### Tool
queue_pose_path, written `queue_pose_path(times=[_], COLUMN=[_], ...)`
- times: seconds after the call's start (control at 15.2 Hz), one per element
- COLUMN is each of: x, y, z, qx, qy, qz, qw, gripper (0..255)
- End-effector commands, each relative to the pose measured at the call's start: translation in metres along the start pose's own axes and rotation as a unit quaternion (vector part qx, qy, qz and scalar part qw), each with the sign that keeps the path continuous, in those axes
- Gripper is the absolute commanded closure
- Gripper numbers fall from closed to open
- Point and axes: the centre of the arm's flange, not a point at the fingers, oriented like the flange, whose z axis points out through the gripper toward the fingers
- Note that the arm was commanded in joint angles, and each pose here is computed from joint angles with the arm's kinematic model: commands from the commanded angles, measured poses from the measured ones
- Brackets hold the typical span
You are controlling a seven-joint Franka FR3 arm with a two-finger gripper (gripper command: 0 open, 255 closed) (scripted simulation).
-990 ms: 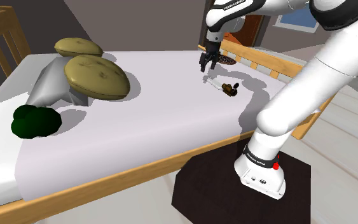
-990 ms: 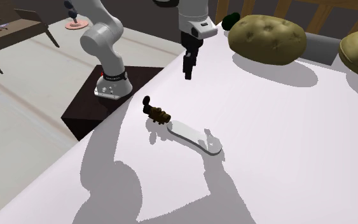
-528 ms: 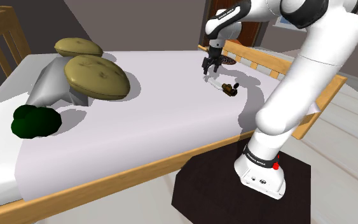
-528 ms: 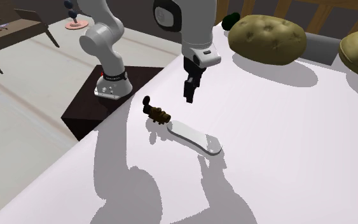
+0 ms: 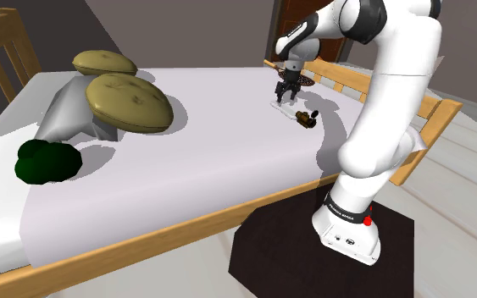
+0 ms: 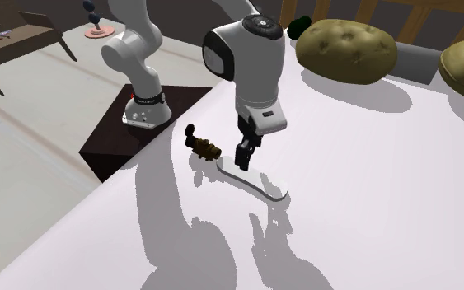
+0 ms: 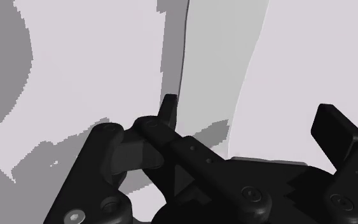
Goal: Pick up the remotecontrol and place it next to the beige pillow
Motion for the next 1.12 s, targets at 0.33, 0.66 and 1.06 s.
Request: queue_pose_path(times=[0.33, 0.66, 1.06], x=[0.010, 0.010, 0.010], y=[0.020, 0.020, 0.020], z=[0.038, 0.052, 0.052], qx=[-0.001, -0.001, -0.001], qy=[0.000, 0.000, 0.000], qz=[0.011, 0.011, 0.011], qw=[0.9999, 0.9999, 0.9999], gripper=[0, 0, 255])
